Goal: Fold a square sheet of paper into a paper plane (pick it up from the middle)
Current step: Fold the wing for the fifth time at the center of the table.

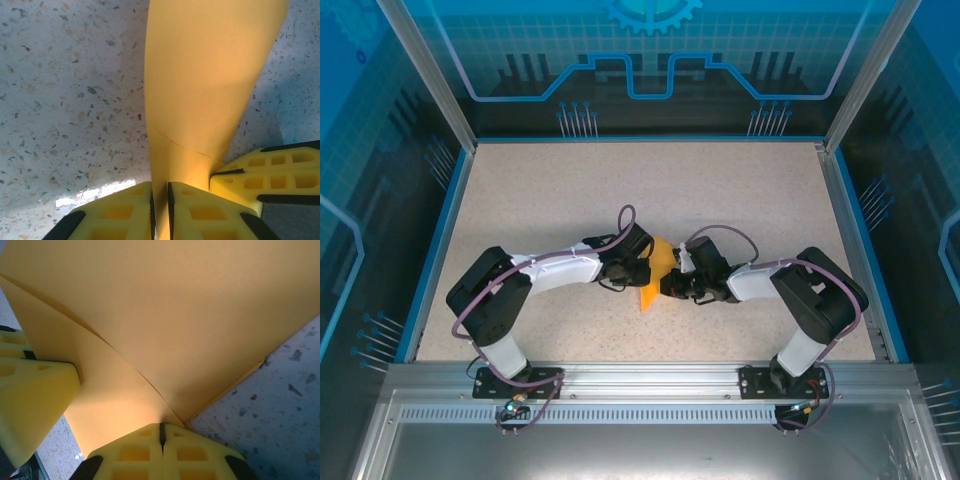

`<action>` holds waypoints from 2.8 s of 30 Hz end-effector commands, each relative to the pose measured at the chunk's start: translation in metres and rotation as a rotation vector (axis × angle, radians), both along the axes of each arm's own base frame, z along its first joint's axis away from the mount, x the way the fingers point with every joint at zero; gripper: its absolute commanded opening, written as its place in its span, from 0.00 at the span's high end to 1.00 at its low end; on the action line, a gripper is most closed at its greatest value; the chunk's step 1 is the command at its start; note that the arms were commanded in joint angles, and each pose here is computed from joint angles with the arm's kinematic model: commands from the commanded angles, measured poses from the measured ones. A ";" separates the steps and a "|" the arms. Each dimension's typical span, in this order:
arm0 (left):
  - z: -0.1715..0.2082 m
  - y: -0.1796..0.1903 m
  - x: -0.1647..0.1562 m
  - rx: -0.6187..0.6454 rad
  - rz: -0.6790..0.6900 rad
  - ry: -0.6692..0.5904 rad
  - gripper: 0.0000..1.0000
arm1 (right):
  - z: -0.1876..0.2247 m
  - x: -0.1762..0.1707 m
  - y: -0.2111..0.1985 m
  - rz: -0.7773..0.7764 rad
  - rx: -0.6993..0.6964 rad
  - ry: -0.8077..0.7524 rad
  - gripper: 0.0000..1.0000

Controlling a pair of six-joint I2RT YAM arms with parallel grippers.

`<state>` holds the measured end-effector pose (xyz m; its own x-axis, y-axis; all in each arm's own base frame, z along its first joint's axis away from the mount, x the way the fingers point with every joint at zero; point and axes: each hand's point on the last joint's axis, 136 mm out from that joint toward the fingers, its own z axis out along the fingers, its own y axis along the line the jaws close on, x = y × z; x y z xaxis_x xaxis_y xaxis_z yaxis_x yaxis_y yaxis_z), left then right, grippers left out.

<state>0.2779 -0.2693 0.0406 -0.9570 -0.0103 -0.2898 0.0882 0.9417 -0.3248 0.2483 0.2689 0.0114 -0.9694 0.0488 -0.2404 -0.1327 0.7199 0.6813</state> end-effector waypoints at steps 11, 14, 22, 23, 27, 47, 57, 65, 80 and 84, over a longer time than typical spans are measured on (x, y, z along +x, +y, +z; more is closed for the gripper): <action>0.003 -0.011 -0.003 0.009 -0.052 -0.002 0.88 | -0.032 -0.011 -0.021 -0.029 -0.102 0.089 1.00; 0.006 -0.006 -0.003 0.027 -0.049 -0.013 0.88 | -0.033 -0.011 -0.020 -0.028 -0.102 0.091 1.00; 0.010 -0.003 -0.002 0.047 -0.061 -0.025 0.97 | -0.034 -0.012 -0.022 -0.030 -0.105 0.094 1.00; 0.009 -0.002 -0.002 0.048 -0.062 -0.025 0.96 | -0.034 -0.012 -0.022 -0.029 -0.106 0.092 1.00; 0.010 0.000 -0.005 0.046 -0.055 -0.023 0.89 | -0.034 -0.012 -0.022 -0.031 -0.108 0.093 1.00; 0.013 0.003 -0.011 0.030 -0.040 -0.007 0.97 | -0.035 -0.013 -0.023 -0.029 -0.112 0.100 1.00; 0.003 -0.010 -0.008 0.031 -0.071 0.030 1.00 | -0.032 -0.012 -0.023 -0.032 -0.104 0.091 1.00; -0.004 -0.023 -0.007 -0.012 -0.077 0.058 1.00 | -0.032 -0.012 -0.024 -0.035 -0.099 0.090 1.00; 0.002 -0.042 0.002 -0.089 -0.062 0.066 1.00 | -0.032 -0.011 -0.024 -0.036 -0.092 0.084 1.00; -0.004 -0.044 0.001 -0.084 -0.067 0.083 1.00 | -0.032 -0.011 -0.024 -0.034 -0.090 0.080 1.00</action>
<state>0.2781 -0.3019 0.0375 -0.9727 0.0302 -0.2299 0.1193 0.9155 -0.3842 0.2487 0.2682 0.0113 -0.9723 0.0499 -0.2286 -0.1265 0.7098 0.6929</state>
